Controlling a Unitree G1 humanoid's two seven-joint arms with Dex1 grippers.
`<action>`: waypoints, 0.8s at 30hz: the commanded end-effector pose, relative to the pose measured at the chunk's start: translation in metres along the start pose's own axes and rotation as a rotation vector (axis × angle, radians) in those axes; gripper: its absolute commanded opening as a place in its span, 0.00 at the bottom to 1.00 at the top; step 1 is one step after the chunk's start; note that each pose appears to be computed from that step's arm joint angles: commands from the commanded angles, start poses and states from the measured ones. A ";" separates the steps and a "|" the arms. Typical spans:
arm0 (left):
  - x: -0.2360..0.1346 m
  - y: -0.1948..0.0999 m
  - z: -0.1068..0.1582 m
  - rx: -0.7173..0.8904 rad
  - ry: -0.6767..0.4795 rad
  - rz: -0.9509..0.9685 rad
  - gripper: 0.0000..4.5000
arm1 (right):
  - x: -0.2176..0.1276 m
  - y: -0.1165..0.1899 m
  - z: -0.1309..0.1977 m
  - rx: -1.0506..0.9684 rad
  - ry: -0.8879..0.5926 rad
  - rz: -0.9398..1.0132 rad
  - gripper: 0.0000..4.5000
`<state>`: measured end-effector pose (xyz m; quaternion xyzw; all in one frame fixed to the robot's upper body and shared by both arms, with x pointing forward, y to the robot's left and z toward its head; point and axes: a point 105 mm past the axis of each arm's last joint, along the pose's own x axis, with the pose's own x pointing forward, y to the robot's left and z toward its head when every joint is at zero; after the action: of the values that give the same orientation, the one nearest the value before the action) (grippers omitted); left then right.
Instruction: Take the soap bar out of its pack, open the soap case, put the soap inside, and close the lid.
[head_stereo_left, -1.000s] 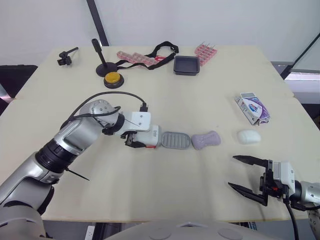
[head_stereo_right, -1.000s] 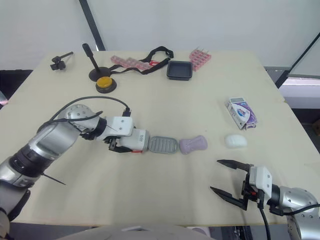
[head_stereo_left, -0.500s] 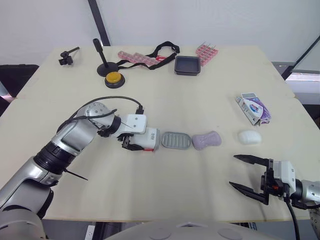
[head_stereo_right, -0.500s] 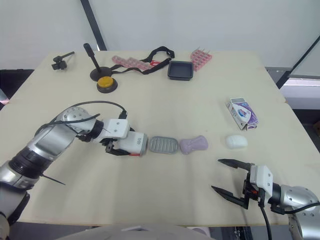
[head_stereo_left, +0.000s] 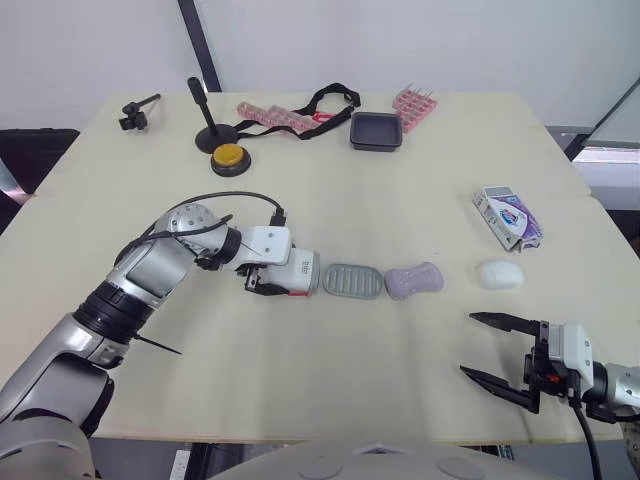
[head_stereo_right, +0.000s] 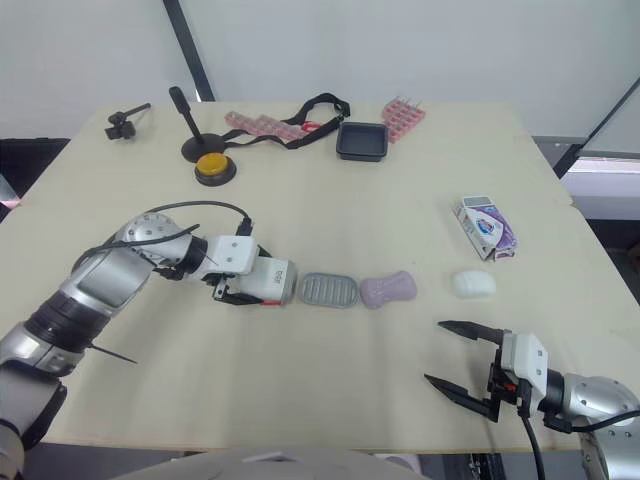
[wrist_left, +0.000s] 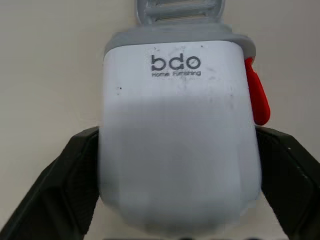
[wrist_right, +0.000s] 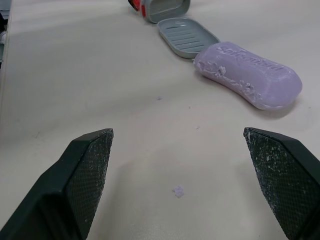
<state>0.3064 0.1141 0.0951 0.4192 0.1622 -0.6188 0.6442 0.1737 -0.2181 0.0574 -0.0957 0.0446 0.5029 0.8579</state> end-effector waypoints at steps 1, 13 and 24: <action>-0.009 0.008 0.003 0.019 -0.005 0.035 1.00 | -0.003 -0.003 0.009 -0.041 -0.009 -0.008 1.00; -0.036 0.012 0.022 0.018 -0.131 0.056 1.00 | -0.001 -0.006 0.010 -0.043 0.000 0.003 1.00; -0.061 -0.012 0.062 -0.159 -0.602 0.057 1.00 | 0.010 -0.027 0.039 -0.100 0.023 0.047 1.00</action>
<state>0.2702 0.1052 0.1644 0.1814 0.0210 -0.6881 0.7022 0.1982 -0.2142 0.0834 -0.1257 0.0442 0.5207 0.8433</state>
